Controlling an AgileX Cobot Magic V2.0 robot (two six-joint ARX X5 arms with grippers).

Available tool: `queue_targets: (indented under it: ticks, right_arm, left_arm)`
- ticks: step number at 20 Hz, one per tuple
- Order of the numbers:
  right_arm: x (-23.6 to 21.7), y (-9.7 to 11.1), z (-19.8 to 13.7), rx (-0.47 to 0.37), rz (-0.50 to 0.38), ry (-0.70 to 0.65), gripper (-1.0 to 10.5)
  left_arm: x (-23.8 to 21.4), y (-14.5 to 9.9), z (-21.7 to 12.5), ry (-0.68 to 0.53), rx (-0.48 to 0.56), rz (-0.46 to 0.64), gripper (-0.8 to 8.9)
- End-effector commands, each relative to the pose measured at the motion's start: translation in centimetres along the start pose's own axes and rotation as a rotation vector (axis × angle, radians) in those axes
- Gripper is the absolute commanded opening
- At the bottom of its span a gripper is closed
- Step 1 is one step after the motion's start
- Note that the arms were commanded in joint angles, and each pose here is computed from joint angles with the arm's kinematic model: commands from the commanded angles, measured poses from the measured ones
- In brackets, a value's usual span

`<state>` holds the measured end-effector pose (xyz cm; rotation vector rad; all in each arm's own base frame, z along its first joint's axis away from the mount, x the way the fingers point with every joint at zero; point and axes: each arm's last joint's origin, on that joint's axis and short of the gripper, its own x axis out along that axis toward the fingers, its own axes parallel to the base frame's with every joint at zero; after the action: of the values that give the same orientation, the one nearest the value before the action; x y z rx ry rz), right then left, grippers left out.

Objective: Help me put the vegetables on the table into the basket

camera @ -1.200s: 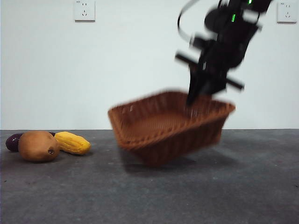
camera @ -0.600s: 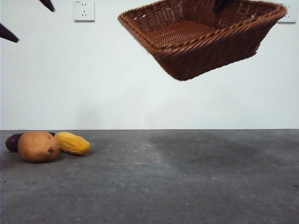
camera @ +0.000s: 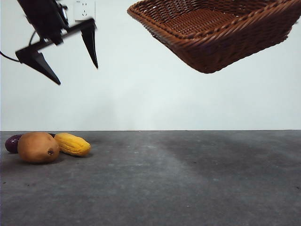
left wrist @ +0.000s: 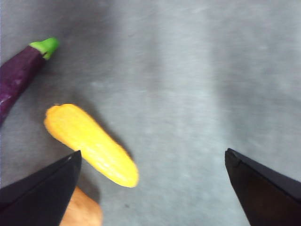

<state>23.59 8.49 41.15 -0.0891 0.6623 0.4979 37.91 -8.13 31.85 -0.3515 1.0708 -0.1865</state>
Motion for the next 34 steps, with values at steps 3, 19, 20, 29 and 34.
queue_targets:
  ticks: [3,19,20,29,34]
  right_arm:
    - [-1.0,0.0,0.0,-0.020,-0.048,-0.025,-0.1]
    - [-0.9,0.1,-0.5,-0.045,-0.034,0.029,-0.1]
    - [-0.9,0.1,-0.5,-0.046,-0.034,0.029,-0.1]
    - [-0.9,0.1,-0.5,-0.058,-0.033,0.031,-0.1]
    - [-0.9,0.1,-0.5,-0.064,-0.033,0.030,-0.1]
  left_arm:
    - [4.2,1.4,-0.6,0.141,-0.074,0.136,5.93]
    - [11.1,3.4,-0.8,0.189,-0.132,0.246,5.94]
    - [11.5,3.4,-0.8,0.188,-0.132,0.245,5.94]
    - [14.0,4.1,-0.9,0.189,-0.153,0.252,5.94]
    - [15.0,4.3,-0.9,0.180,-0.155,0.249,5.48]
